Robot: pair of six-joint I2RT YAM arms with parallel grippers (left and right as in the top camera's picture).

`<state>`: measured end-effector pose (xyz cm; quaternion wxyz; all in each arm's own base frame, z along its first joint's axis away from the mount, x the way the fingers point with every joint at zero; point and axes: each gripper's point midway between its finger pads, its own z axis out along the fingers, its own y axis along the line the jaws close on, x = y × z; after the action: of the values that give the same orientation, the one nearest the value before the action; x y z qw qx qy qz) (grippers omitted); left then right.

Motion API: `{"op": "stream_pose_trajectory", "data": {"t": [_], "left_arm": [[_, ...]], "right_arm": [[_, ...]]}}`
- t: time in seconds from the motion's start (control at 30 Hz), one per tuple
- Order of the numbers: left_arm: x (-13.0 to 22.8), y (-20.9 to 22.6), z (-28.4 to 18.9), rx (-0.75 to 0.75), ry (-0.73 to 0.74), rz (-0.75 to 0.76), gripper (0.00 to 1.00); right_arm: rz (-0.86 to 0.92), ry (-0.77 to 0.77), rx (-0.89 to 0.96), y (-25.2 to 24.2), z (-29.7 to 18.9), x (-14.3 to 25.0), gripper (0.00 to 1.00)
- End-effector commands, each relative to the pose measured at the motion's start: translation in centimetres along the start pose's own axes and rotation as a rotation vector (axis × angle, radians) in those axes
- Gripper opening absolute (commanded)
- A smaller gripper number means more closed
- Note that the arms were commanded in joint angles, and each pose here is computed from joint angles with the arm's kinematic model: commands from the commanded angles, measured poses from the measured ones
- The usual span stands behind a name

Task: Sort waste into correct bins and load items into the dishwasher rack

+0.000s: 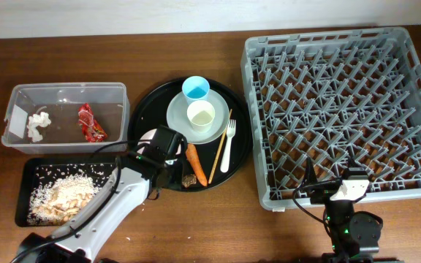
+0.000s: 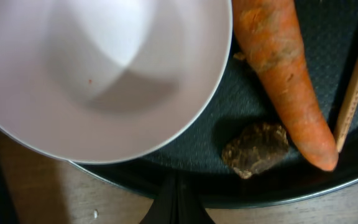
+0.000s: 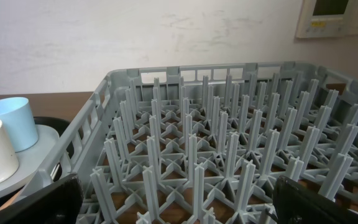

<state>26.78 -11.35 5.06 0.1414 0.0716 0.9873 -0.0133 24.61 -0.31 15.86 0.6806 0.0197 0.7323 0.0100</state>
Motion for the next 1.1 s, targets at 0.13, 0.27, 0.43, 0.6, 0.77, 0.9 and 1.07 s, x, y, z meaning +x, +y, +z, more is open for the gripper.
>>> {"op": "stream_pose_trajectory", "data": {"t": [0.13, 0.27, 0.43, 0.6, 0.77, 0.9, 1.07], "left_arm": [[1.9, 0.1, 2.1, 0.012, 0.002, 0.005, 0.00], [2.6, 0.2, 2.7, 0.010, 0.009, 0.005, 0.00], [3.8, -1.0, 2.5, 0.085, 0.065, -0.005, 0.00], [4.0, -1.1, 2.5, 0.091, 0.076, -0.005, 0.00], [0.8, -0.5, 1.0, 0.040, -0.026, -0.008, 0.00], [-6.0, -2.1, -4.2, 0.101, -0.227, -0.022, 0.05], [-12.3, -3.1, -8.2, 0.139, -0.461, -0.043, 0.38]], "right_arm": [[-0.007, 0.003, 0.013, -0.3, 0.0, 0.3, 0.99], [-0.007, 0.003, 0.013, -0.3, 0.0, 0.3, 0.99], [-0.007, 0.003, 0.013, -0.3, 0.0, 0.3, 0.99], [-0.007, 0.003, 0.013, -0.3, 0.0, 0.3, 0.99], [-0.007, 0.003, 0.013, -0.3, 0.0, 0.3, 0.99], [-0.007, 0.003, 0.013, -0.3, 0.0, 0.3, 0.99], [-0.007, 0.003, 0.013, -0.3, 0.0, 0.3, 0.99]]}}
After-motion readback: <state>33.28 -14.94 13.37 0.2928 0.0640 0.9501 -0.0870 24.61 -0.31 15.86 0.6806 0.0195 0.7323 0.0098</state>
